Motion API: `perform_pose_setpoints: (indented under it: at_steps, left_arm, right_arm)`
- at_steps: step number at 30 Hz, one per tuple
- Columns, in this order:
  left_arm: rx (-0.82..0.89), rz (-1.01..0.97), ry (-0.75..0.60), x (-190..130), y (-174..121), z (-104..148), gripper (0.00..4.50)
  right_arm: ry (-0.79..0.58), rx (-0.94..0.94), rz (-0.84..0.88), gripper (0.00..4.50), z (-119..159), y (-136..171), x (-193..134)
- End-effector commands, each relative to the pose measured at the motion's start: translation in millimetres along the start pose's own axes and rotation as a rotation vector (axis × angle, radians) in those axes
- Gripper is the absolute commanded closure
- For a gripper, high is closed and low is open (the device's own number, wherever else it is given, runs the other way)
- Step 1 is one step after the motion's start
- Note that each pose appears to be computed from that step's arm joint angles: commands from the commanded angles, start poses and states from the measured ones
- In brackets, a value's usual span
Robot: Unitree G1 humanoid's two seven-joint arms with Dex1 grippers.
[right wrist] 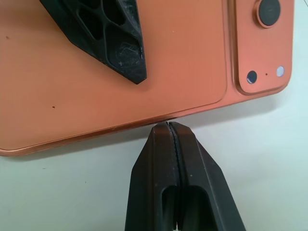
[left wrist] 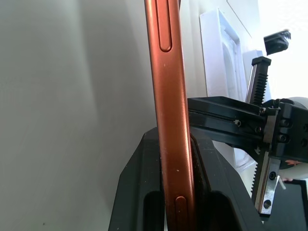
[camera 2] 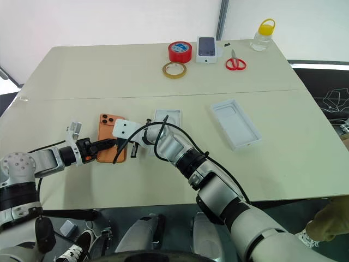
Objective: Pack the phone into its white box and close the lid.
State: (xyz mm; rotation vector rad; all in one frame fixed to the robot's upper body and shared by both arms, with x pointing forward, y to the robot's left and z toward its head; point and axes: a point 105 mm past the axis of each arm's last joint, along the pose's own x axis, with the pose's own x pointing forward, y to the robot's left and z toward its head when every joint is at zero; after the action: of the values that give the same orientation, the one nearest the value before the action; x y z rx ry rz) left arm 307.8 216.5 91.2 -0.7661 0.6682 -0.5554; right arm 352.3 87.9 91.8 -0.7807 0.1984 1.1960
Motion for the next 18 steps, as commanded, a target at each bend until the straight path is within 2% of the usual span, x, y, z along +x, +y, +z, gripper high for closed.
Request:
perform_pose_setpoints:
  at_steps: [1,5,10,13,15,17,18]
  left_arm:
    - [-0.022,0.01,-0.001,-0.6,1.8,-4.2,3.89]
    - [-0.059,-0.045,-0.058,-2.6,-5.2,4.2,3.89]
    - [-0.144,-0.121,-0.109,-4.9,-9.8,5.7,3.89]
    - [-0.16,-0.152,-0.145,-6.1,-13.6,8.2,3.95]
    - [-0.151,-0.139,-0.151,-7.8,-12.0,8.0,3.95]
    - [-0.155,-0.141,-0.159,-8.8,-11.5,8.3,3.95]
    - [-0.144,-0.141,-0.168,-9.2,-11.9,9.2,3.95]
  right_arm:
    - [-0.099,-0.023,-0.032,4.5,19.6,-7.6,-6.6]
    - [-0.294,0.102,-0.027,4.5,49.1,-21.4,-28.0]
    - [-0.392,0.183,-0.016,4.5,56.0,-37.0,-59.0]
    - [-0.437,0.268,0.033,3.73,43.9,-39.3,-84.4]
    - [-0.448,0.23,0.077,2.83,34.8,-29.0,-99.1]
    - [-0.379,0.17,0.121,1.63,16.1,-15.1,-107.1]
    - [-0.346,0.147,0.148,1.27,4.9,-7.3,-112.8]
